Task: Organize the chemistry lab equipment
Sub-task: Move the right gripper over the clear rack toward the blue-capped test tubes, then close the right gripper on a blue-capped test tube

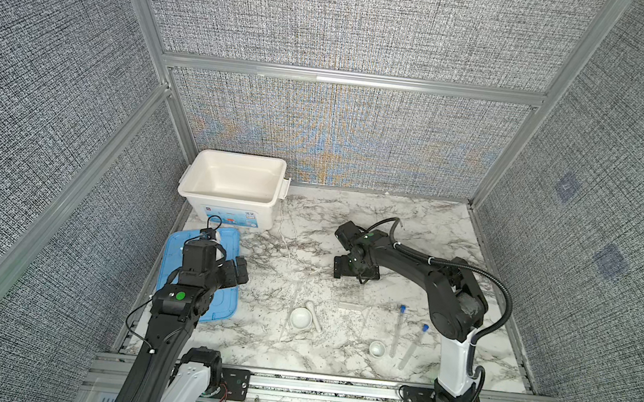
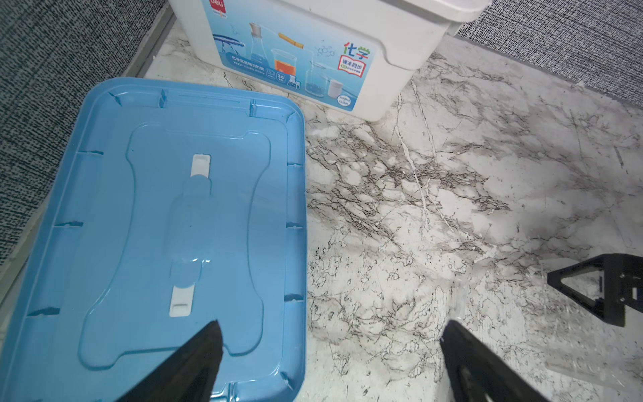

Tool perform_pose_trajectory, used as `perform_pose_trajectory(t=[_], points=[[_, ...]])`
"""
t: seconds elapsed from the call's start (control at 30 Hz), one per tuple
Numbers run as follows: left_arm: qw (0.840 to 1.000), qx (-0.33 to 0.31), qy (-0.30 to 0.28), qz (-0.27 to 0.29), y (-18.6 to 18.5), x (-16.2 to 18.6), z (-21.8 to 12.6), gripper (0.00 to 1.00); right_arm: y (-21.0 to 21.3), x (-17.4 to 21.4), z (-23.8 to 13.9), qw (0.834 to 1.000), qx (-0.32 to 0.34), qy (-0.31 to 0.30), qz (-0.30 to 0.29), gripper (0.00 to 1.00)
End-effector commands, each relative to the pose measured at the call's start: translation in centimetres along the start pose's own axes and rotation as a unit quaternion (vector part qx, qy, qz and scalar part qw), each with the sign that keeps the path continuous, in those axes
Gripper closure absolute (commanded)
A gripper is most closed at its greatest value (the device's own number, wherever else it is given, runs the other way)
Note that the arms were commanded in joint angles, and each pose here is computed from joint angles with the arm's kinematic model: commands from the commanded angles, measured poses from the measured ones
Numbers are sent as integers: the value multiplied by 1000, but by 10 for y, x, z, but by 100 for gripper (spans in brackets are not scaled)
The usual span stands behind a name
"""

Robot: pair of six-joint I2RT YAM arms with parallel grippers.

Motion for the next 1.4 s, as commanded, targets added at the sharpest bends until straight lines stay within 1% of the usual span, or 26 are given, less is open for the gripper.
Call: perform_pose_trajectory(t=[0.0, 0.17, 0.33, 0.47, 0.7, 0.8, 0.93, 1.0, 1.13, 1.23, 1.37], points=[[1000, 4, -3, -1, -1, -2, 0, 1, 1, 0, 4, 1000, -2, 13, -19, 4], [1000, 9, 1, 0, -3, -1, 1, 1, 4, 1, 13, 999, -1, 27, -25, 8], [1000, 9, -3, -1, -3, -2, 0, 1, 13, 9, 12, 998, -29, 43, -29, 17], [1000, 6, -5, -2, -2, -2, -1, 1, 20, 22, 8, 997, -34, 56, -40, 18], [1000, 4, -6, -3, -1, -1, 0, 1, 29, 60, -6, 995, -27, 71, -64, 17], [1000, 6, -4, -4, -2, -2, 0, 1, 29, 68, -14, 995, -30, 71, -62, 9], [1000, 9, 0, -4, -3, -1, 2, 1, 21, 65, -36, 996, -34, 63, -48, 3], [1000, 11, 1, -3, -3, -1, 2, 1, 15, 63, -52, 997, -41, 53, -42, 2], [1000, 17, 2, -3, -5, 0, 3, 1, -13, 60, -82, 997, -53, 50, -23, 2], [1000, 19, 3, -4, -5, 0, 3, 1, -56, 52, -95, 998, -44, 52, 5, 6], [1000, 23, 1, -4, -7, -1, 3, 1, -116, 49, -90, 994, -30, 91, 54, 15]])
Point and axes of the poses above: each gripper's point midway between its finger pads, its own z axis out along the fingers, its own y axis along the line the jaws close on, x = y × z, the point moved 3 cm from there along -z, back along the fingers, and after that the axes turned 15 degrees about z, right-handed, at the moved point
